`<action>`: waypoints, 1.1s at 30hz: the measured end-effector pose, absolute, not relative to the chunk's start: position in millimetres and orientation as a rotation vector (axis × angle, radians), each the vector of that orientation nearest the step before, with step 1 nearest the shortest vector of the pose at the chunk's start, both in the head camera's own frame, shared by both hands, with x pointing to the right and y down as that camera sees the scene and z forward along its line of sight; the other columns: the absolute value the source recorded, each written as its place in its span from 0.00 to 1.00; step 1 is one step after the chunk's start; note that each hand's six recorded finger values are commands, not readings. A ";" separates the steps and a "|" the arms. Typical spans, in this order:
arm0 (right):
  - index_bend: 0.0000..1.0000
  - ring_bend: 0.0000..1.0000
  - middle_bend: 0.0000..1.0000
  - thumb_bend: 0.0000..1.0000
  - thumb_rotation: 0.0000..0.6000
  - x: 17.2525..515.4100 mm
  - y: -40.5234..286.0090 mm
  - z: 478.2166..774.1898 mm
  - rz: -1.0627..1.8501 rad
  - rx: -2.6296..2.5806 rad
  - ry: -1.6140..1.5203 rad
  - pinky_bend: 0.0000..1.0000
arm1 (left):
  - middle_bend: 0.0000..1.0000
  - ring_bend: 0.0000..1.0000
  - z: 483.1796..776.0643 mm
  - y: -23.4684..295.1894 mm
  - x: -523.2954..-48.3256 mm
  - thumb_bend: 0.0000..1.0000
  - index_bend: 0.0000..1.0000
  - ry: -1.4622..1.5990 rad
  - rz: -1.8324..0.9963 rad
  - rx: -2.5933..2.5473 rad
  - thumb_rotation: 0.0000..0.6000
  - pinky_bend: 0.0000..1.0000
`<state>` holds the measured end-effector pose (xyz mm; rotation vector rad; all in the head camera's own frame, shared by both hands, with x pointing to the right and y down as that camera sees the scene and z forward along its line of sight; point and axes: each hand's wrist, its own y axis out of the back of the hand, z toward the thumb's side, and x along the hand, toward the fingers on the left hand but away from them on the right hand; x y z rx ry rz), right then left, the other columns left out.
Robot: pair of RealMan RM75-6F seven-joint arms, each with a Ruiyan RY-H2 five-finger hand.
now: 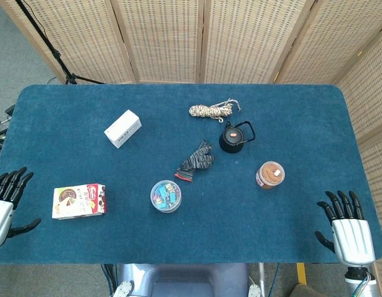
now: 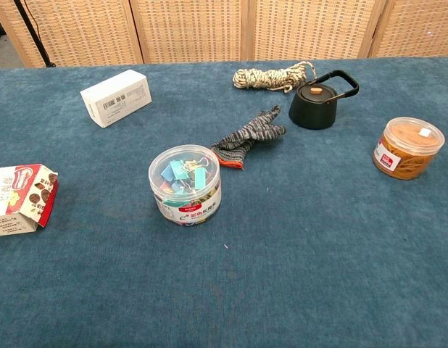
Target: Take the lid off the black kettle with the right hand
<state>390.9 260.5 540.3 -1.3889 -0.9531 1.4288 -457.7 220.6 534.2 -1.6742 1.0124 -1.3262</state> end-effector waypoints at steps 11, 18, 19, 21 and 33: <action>0.31 0.13 0.19 0.00 1.00 392.5 259.8 542.8 1.443 -1.391 -0.949 0.07 | 0.00 0.00 534.8 221.1 -456.4 0.00 0.00 1.013 -1.328 -1.671 1.00 0.05; 0.31 0.13 0.19 0.00 1.00 391.5 238.3 543.6 1.457 -1.367 -0.942 0.07 | 0.00 0.00 535.8 221.9 -453.3 0.00 0.00 1.001 -1.323 -1.667 1.00 0.05; 0.31 0.13 0.19 0.00 1.00 389.3 232.5 543.7 1.455 -1.365 -0.934 0.07 | 0.00 0.00 536.4 221.8 -452.5 0.00 0.00 0.997 -1.323 -1.668 1.00 0.05; 0.31 0.13 0.19 0.00 1.00 382.7 217.1 545.0 1.453 -1.369 -0.920 0.07 | 0.00 0.00 537.7 221.5 -450.8 0.00 0.00 0.991 -1.324 -1.669 1.00 0.05; 0.35 0.10 0.16 0.07 1.00 316.6 106.2 576.5 1.415 -1.462 -0.885 0.07 | 0.00 0.00 541.7 215.6 -450.5 0.00 0.00 0.990 -1.337 -1.650 1.00 0.05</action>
